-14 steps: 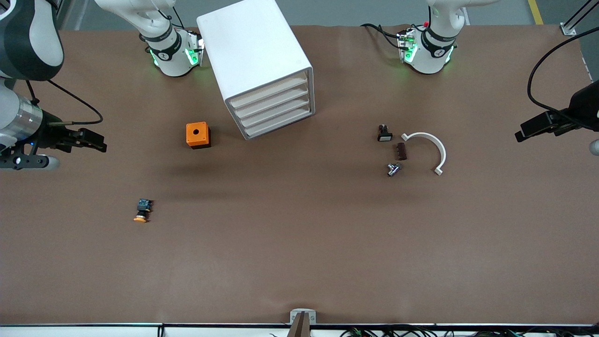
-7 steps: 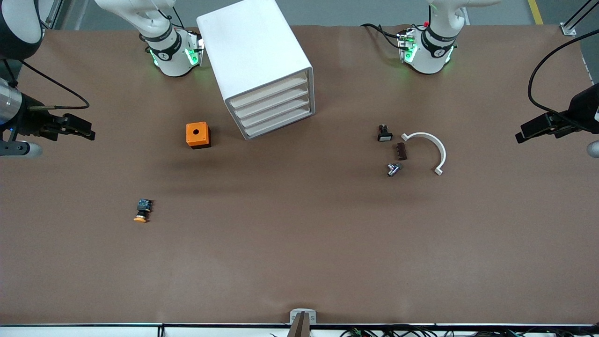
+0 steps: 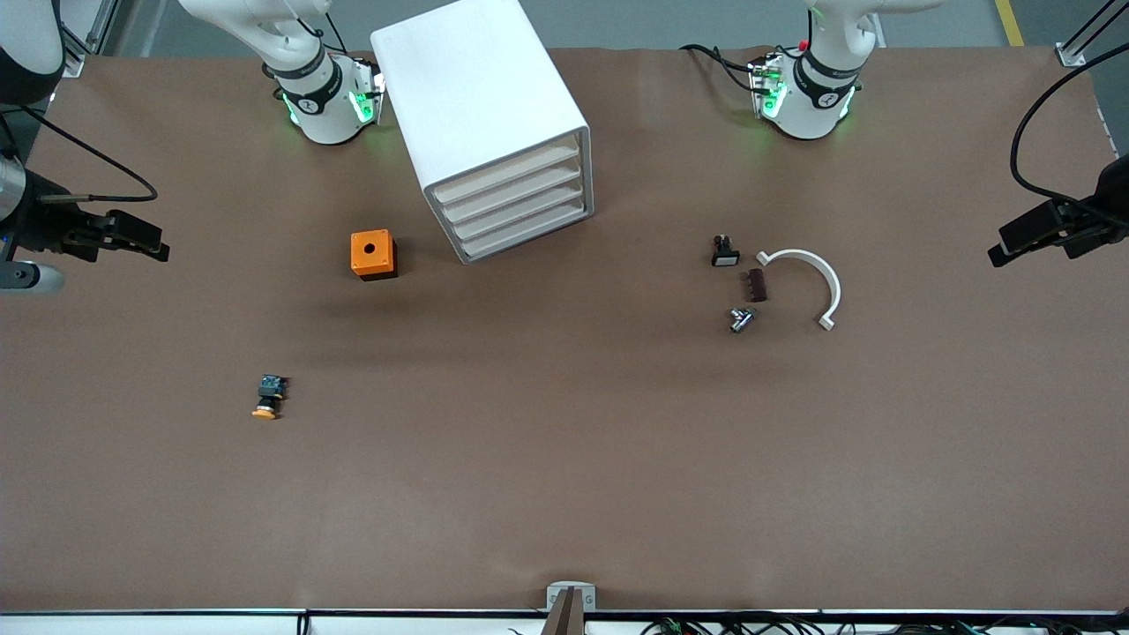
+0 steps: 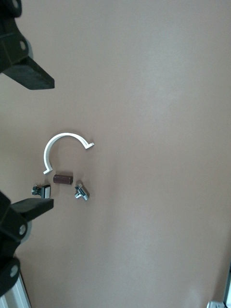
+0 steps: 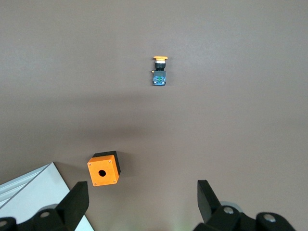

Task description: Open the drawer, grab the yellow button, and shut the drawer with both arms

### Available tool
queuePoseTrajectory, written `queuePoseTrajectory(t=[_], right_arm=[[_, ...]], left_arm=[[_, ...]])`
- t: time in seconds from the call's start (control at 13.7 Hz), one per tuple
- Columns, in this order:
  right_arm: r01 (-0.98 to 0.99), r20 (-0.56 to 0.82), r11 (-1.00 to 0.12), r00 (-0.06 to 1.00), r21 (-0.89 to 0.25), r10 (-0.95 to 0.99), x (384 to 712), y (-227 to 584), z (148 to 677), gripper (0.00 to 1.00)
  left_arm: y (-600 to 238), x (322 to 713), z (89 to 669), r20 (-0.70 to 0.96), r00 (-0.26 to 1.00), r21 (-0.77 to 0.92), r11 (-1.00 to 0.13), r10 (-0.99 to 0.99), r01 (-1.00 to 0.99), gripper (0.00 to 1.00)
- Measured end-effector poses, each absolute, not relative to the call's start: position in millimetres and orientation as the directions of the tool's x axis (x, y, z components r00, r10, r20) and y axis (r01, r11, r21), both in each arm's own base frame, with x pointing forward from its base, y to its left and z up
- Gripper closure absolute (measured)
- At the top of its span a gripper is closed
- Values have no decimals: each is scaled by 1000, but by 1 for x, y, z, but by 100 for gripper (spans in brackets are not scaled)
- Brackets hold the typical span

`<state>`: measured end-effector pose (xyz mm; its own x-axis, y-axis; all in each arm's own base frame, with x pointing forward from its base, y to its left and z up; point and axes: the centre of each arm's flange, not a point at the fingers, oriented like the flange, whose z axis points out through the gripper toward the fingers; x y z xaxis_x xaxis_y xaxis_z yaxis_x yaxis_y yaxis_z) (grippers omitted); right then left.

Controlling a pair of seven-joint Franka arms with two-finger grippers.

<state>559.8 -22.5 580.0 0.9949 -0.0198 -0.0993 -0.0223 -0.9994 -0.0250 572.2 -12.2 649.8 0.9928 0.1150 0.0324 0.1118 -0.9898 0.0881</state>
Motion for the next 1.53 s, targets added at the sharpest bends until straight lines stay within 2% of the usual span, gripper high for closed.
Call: queuePoseTrajectory(t=[0.36, 1.53], right_arm=[[-28, -92, -999, 995, -25, -26, 560, -26, 583, 0], [-33, -49, -999, 998, -23, -32, 564, -29, 603, 0]], left_arm=[[-33, 541, 677, 19, 997, 87, -994, 71, 70, 0], [-34, 541, 668, 6, 998, 40, -997, 65, 65, 0]])
